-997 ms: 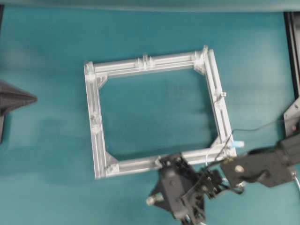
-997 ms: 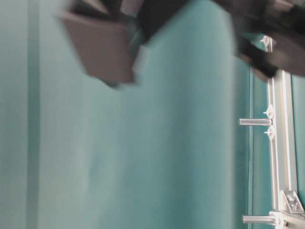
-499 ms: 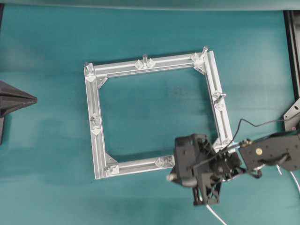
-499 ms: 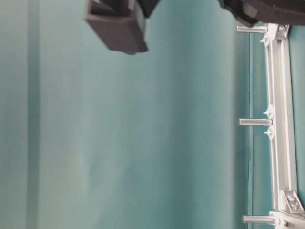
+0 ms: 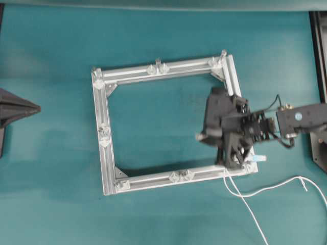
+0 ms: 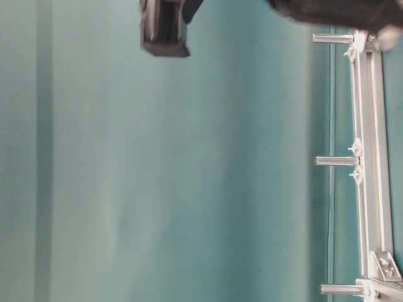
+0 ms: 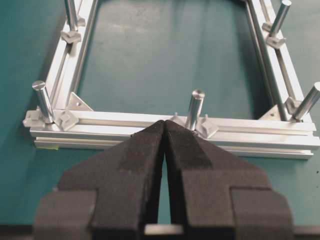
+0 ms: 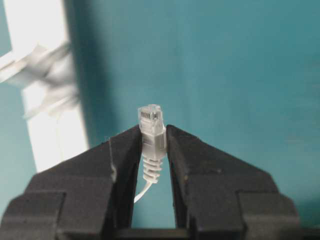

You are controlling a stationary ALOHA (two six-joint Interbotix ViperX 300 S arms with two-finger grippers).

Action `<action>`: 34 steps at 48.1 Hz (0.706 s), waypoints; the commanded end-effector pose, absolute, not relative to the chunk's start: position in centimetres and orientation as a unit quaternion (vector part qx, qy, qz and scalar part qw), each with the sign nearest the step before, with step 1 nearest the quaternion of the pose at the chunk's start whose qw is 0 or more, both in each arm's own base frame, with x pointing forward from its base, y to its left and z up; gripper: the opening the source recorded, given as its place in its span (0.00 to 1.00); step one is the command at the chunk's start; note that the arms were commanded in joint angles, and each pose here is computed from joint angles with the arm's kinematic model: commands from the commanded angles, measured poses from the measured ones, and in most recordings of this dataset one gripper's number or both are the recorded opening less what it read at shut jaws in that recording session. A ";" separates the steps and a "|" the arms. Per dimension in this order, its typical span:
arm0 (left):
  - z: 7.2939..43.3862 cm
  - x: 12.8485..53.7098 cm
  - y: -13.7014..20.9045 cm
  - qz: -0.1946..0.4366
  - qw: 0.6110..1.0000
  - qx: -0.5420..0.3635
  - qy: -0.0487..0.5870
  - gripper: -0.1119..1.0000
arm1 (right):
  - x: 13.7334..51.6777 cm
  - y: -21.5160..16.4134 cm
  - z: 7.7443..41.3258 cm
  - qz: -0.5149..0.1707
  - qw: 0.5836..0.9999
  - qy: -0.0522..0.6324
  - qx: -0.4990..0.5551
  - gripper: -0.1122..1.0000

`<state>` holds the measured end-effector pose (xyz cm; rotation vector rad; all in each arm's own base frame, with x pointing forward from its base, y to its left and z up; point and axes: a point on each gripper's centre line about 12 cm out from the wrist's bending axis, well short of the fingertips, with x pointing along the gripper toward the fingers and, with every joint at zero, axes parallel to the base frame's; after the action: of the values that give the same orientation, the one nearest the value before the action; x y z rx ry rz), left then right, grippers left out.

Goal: Move the cable alternately left and right between 8 pins so it hooks onto each one.
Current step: 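Lift the plug and carry it over the frame toward the upper left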

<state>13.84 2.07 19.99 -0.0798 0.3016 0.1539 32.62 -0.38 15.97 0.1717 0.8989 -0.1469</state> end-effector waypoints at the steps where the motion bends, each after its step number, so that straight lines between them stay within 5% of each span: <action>1: 20.4 14.0 2.1 0.076 0.986 -0.038 0.145 0.10 | 33.9 -1.8 17.8 -0.087 0.905 0.406 0.091 0.27; 34: 20.3 14.0 2.1 0.076 0.986 -0.038 0.145 0.10 | 46.0 -3.2 17.5 -0.114 0.898 0.412 0.105 0.27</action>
<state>13.84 2.07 19.90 -0.0801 0.3046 0.1539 44.93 -3.66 15.57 0.2286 0.8883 -0.2478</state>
